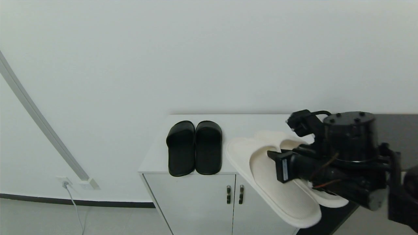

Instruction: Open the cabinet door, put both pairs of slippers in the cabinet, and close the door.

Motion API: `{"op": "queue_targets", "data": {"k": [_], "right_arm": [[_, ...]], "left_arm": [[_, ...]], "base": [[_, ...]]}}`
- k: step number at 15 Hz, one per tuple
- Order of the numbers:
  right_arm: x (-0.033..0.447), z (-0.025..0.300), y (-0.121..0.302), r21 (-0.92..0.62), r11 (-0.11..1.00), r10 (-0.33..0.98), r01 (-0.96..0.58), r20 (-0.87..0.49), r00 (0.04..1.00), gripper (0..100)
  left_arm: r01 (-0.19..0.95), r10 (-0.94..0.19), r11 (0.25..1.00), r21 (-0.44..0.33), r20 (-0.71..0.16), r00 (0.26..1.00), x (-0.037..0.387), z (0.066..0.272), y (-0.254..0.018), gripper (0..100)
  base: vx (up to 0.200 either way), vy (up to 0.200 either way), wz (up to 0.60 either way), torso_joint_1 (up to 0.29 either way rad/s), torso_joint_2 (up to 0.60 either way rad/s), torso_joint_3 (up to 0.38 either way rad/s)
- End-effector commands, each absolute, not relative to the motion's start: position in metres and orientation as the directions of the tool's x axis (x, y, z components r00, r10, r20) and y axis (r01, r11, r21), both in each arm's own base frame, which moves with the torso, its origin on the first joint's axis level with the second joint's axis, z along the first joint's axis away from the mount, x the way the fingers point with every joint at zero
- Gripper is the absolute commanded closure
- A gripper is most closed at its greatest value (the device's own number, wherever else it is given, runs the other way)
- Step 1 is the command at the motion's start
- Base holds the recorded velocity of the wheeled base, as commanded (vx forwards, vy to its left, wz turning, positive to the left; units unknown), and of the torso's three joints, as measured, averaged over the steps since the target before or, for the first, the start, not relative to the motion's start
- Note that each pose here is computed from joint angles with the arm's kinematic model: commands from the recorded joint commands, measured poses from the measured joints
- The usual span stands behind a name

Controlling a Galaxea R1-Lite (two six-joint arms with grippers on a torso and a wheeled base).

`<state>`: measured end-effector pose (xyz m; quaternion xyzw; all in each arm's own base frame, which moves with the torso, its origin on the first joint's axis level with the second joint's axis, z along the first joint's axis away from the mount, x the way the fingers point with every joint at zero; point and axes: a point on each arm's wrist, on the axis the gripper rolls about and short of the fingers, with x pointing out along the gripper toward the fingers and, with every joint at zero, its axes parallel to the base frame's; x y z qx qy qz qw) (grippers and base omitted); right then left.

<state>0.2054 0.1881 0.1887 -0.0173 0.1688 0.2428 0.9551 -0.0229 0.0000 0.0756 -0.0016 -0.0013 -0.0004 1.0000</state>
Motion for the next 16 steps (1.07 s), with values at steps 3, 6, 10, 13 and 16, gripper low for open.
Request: {"op": "queue_targets", "data": {"k": [3,6,10,13,16], "right_arm": [[0.149,0.196,0.143,0.061,0.768,0.622,-0.637,-0.304,0.721,100],[0.152,0.187,0.146,0.061,0.766,0.618,-0.640,-0.342,0.708,100],[0.150,0.183,0.145,0.058,0.767,0.613,-0.639,-0.359,0.703,100],[0.149,0.176,0.144,0.043,0.765,0.608,-0.643,-0.381,0.697,100],[0.149,0.176,0.144,0.031,0.761,0.608,-0.648,-0.382,0.696,100]], "left_arm": [[0.002,-0.002,1.000,-0.002,0.002,1.000,-0.023,0.076,0.000,100],[0.002,-0.002,1.000,-0.002,0.002,1.000,-0.023,0.076,0.000,100],[0.002,-0.002,1.000,-0.003,0.002,1.000,-0.023,0.076,0.000,100],[0.002,-0.002,1.000,-0.003,0.002,1.000,-0.023,0.076,0.000,100],[0.002,-0.002,1.000,-0.003,0.002,1.000,-0.023,0.076,0.000,100]], "base": [[0.000,0.000,0.00,0.000,0.00,0.000],[0.000,0.000,0.00,0.000,0.00,0.000],[-0.200,0.000,0.00,0.005,0.00,-0.002],[-0.133,0.000,0.00,-0.002,0.00,0.003],[0.000,0.000,0.00,0.000,0.00,0.000]]}}
